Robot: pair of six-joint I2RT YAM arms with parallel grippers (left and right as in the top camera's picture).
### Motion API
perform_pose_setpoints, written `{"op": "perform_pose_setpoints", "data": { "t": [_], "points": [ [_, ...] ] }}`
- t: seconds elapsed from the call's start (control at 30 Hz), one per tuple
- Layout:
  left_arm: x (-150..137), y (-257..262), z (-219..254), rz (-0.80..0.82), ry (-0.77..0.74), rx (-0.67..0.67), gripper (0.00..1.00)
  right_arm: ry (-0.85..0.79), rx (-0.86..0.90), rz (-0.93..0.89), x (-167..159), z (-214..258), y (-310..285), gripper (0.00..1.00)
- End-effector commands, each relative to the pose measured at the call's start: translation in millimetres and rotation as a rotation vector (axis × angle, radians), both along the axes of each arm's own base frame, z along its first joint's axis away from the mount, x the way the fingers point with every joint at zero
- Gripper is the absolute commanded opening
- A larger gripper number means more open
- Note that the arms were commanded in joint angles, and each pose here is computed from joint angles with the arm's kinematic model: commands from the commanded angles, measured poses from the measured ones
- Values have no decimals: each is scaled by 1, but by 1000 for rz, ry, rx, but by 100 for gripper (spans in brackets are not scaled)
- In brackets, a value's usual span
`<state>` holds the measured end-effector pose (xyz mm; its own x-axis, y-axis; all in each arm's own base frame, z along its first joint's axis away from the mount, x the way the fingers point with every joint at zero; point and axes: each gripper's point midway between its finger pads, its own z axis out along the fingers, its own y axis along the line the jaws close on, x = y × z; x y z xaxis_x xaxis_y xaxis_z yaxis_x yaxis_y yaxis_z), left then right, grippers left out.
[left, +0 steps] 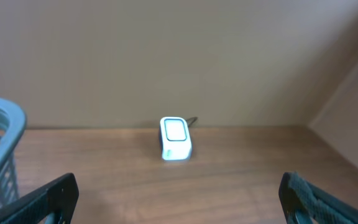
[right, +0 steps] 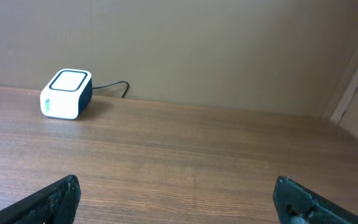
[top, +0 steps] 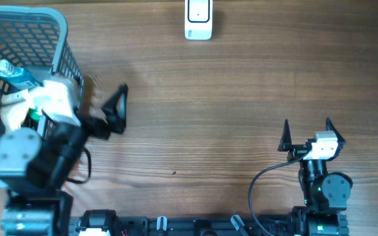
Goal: Scan the item barcode
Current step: 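Move the left gripper up over the grey basket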
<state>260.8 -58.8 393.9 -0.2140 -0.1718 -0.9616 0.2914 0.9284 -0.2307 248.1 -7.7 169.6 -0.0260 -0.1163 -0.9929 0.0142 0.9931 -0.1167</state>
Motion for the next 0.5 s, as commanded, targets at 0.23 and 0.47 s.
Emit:
{"op": "perform_pose_setpoints", "data": {
  "t": [0.23,0.47],
  "points": [
    [-15,-2,53,-8,13,-93,100,0,-10,12,0,0,2,100],
    [25,35,82,116,238,60,100,0,-10,12,0,0,2,100]
  ]
}}
